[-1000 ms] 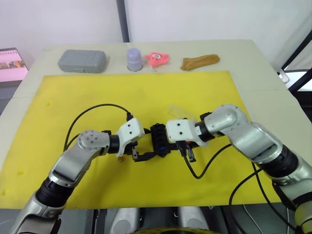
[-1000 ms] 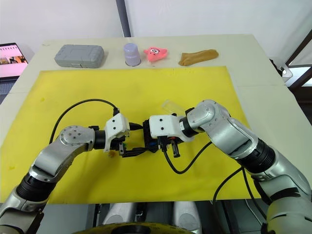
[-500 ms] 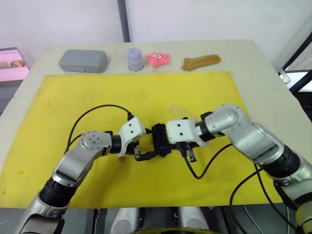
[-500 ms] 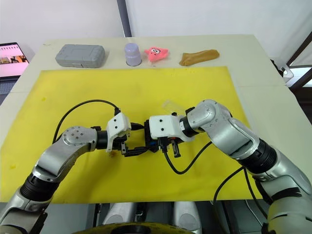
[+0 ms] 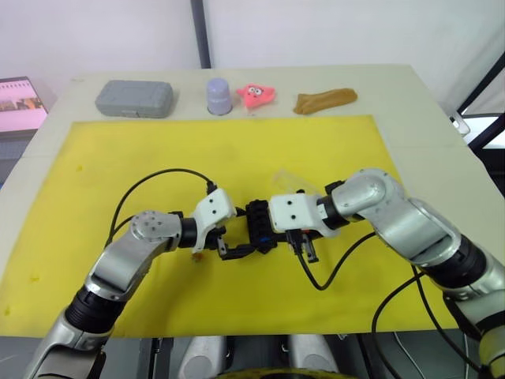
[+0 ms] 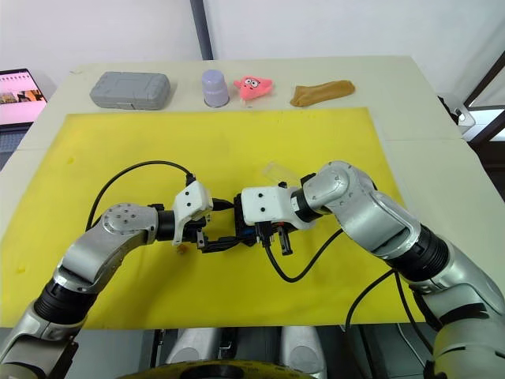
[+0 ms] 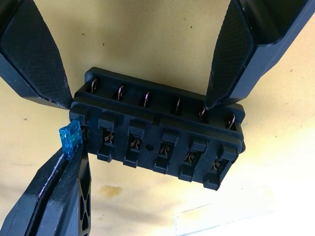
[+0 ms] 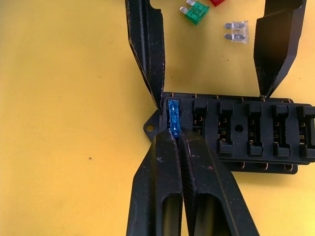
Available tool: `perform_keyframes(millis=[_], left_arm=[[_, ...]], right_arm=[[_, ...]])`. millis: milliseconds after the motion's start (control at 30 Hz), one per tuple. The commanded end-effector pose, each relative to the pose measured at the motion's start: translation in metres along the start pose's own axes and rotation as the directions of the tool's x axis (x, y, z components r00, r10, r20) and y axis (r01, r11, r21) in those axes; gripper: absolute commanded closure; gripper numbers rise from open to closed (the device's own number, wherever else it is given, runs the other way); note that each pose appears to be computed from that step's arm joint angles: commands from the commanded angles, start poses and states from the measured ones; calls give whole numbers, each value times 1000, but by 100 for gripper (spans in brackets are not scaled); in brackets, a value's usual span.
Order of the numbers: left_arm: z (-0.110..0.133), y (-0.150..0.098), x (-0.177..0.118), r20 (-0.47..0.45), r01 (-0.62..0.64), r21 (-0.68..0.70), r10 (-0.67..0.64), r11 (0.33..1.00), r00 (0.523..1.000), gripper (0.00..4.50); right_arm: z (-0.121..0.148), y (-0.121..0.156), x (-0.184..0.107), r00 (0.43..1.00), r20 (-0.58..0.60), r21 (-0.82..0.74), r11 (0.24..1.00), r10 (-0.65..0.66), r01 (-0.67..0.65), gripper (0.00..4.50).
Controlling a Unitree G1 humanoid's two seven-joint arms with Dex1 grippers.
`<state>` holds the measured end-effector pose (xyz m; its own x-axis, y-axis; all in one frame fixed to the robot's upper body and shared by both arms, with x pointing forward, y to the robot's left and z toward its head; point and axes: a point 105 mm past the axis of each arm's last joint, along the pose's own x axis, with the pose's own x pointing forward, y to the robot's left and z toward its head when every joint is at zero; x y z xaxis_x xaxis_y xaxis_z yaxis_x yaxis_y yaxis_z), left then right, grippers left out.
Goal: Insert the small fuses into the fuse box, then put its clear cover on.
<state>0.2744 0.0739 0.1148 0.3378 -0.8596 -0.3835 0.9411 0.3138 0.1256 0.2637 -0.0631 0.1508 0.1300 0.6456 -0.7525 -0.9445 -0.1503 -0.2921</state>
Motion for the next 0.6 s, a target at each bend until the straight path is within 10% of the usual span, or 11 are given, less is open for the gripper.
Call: perform_keyframes(millis=[33,600], left_arm=[[7,3,-1,15,-15,20,14,1000,1000,7],[9,3,0,22,-21,8,21,1000,1000,7]], right_arm=[[8,0,-4,1000,0,-29,999,-17,17,450],[8,2,0,1000,1,10,1000,-19,19,450]])
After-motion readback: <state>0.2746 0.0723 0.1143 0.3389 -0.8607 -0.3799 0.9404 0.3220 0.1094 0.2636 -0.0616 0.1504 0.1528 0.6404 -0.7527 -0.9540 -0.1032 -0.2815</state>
